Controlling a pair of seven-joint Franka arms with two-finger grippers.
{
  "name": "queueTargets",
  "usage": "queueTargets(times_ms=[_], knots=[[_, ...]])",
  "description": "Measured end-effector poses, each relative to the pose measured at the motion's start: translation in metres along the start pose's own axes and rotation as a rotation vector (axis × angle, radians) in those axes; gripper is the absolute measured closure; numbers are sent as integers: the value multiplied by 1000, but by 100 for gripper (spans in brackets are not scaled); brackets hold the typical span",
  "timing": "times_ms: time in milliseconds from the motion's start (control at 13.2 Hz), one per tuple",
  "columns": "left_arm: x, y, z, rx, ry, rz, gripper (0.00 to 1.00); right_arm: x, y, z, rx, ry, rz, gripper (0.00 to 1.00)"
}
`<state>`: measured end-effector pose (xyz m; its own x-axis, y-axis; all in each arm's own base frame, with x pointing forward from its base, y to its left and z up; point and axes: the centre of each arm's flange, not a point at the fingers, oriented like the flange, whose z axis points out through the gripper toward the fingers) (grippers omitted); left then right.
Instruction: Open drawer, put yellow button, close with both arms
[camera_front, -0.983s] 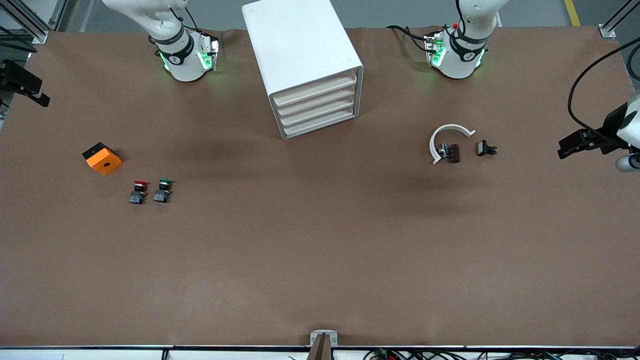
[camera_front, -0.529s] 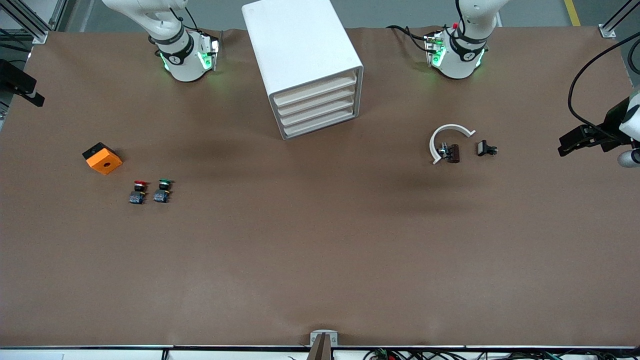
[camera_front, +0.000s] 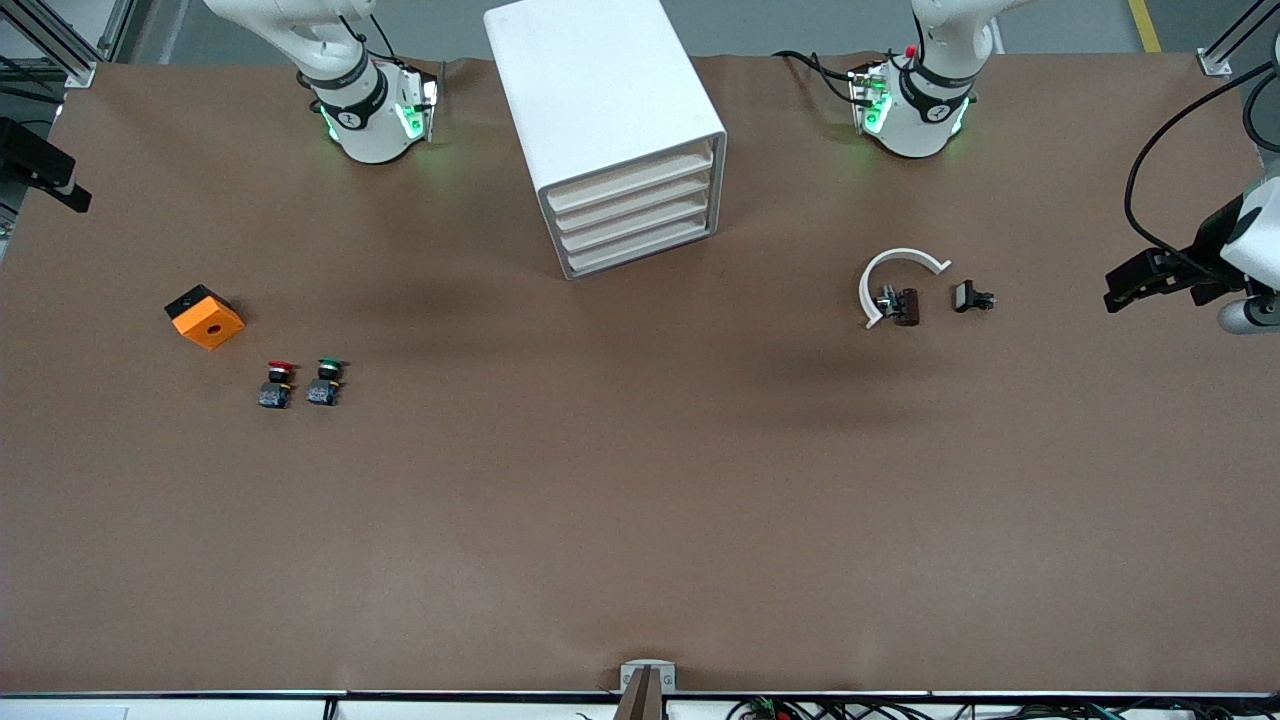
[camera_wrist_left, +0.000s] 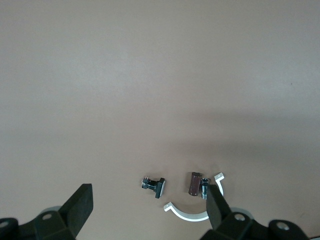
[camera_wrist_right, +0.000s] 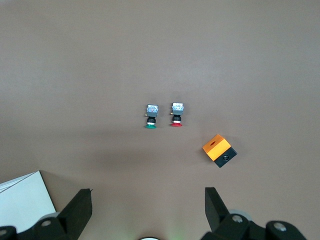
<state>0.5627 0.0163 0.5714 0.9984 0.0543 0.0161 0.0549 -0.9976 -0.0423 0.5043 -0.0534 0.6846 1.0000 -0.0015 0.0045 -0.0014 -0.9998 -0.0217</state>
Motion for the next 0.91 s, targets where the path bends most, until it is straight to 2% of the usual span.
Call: queueTargets(times_ms=[908], knots=[[2,20,-4,-2,9,30,0,-2,-7,2,1,-20,-13,0]])
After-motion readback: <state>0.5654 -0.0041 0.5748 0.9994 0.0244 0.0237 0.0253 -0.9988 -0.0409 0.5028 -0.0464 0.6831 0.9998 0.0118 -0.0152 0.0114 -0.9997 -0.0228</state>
